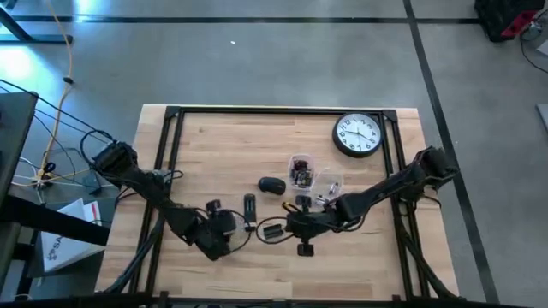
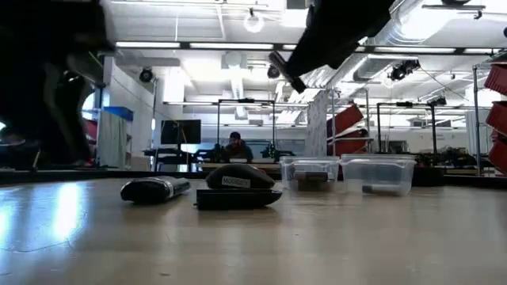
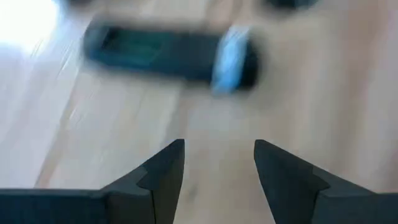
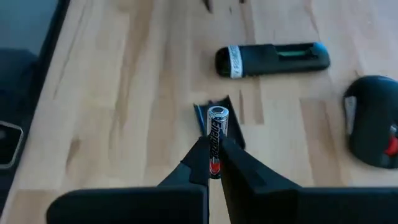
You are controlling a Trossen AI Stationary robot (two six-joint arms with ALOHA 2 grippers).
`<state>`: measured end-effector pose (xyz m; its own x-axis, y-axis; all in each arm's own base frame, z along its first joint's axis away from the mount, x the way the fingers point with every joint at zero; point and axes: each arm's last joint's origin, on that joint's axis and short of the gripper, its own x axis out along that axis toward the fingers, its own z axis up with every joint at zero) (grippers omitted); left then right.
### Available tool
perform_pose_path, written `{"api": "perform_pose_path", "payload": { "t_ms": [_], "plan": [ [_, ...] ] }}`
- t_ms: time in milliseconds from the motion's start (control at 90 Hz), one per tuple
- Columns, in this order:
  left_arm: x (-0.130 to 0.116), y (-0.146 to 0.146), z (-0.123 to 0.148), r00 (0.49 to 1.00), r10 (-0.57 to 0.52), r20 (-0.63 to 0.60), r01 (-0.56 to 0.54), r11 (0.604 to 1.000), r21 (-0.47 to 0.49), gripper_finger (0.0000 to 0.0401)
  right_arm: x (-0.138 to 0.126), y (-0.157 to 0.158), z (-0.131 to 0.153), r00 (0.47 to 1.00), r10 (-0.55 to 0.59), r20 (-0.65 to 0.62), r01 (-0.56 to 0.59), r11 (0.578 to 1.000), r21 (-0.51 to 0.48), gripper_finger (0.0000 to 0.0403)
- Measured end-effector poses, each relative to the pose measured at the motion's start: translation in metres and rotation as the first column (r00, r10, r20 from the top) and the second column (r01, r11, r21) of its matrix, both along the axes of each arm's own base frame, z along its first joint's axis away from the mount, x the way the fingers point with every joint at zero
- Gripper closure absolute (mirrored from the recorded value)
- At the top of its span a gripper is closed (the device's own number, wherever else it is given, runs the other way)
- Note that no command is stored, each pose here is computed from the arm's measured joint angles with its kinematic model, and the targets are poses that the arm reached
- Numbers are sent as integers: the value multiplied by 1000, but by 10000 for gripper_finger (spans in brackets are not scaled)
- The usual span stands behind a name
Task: Insert battery
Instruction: Insert the silver battery into the remote battery compartment
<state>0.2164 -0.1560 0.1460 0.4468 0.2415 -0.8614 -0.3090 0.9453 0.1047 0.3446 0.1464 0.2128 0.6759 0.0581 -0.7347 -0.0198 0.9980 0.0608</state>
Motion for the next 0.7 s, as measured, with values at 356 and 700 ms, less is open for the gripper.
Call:
{"api": "perform_pose_path", "payload": {
  "t_ms": [356,700],
  "plan": [
    [24,12,-38,971,58,230,-53,998,-27,224,10,-10,-9,995,-102,-10,102,991,82,403],
    [66,-9,-8,938,-94,334,77,995,64,224,17,-16,-6,995,-91,40,87,991,101,403]
  ]
}}
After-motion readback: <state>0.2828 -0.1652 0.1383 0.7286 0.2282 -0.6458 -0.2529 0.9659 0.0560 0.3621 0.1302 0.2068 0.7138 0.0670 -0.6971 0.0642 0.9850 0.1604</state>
